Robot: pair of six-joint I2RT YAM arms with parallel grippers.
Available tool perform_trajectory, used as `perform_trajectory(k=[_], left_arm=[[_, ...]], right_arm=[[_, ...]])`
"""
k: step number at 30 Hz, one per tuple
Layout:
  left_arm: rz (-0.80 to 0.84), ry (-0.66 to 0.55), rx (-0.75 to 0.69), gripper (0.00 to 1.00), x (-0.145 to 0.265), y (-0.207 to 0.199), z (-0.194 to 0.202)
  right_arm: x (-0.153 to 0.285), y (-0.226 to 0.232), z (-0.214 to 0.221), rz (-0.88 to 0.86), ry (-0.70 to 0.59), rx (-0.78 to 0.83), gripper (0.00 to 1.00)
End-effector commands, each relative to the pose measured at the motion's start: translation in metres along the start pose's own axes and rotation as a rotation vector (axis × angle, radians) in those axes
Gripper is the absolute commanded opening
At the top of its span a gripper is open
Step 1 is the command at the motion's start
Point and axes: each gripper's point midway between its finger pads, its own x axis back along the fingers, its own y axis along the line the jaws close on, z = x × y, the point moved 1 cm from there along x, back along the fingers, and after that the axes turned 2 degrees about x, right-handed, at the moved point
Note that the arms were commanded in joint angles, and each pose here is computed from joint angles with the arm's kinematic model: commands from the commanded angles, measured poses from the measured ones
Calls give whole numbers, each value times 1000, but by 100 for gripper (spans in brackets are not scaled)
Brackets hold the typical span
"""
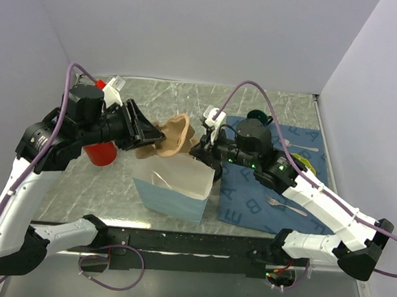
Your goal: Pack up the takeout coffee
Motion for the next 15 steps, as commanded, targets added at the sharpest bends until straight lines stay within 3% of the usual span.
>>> perform_trajectory(k=[1,15], left_arm=[[132,14,38,33,13,-24,5],[107,108,75,33,-5,2,29]], right_arm=[[2,-4,-29,9,-86,-1,17],[-1,-4,-31,0,-91,-21,15]])
